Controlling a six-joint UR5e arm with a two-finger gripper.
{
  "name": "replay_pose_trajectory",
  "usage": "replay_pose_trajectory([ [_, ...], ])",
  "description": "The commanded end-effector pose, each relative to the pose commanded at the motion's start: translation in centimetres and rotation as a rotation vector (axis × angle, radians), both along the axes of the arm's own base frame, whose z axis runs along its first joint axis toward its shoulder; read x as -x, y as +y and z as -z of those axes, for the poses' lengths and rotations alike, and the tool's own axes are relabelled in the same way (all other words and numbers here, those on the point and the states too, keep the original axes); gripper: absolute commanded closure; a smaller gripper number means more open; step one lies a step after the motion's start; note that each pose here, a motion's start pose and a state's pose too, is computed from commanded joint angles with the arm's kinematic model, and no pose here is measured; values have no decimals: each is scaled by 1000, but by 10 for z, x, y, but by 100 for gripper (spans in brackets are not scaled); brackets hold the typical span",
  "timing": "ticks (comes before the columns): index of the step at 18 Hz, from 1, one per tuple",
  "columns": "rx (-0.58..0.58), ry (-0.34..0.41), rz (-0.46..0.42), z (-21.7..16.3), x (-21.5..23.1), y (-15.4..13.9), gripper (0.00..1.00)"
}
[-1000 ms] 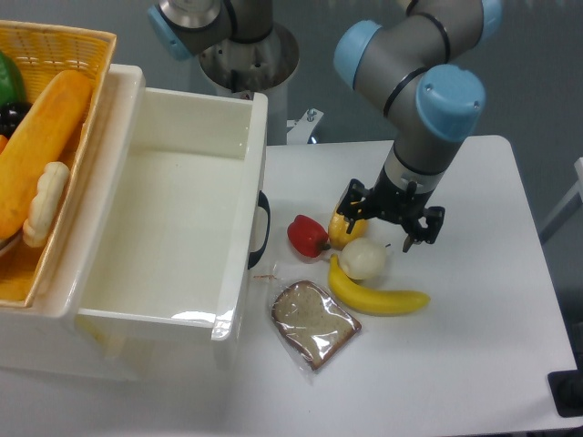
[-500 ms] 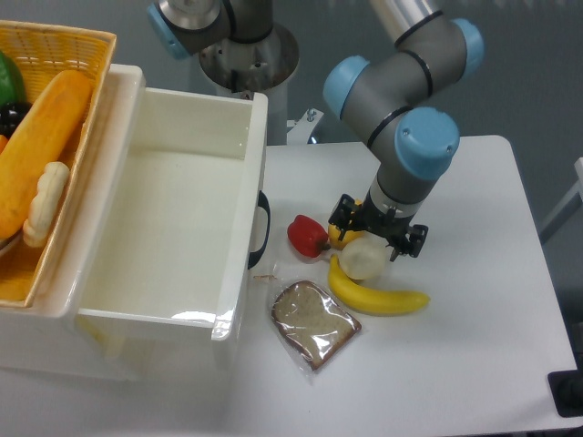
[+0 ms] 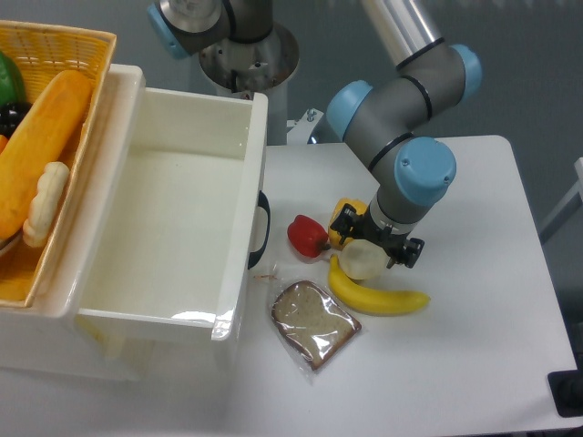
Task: Pick up the pear
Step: 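Close the gripper fingers around the yellow pear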
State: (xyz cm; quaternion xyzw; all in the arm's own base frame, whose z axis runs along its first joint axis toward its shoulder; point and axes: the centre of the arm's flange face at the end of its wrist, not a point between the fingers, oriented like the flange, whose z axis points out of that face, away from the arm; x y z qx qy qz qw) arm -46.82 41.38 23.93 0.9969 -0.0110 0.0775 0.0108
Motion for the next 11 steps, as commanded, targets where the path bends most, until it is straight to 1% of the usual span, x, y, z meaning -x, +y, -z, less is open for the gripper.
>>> replay_pose_trajectory([
  [7, 13, -21, -1, 15, 3, -1, 0],
  [11, 36, -26, 22, 26, 5, -2, 0],
])
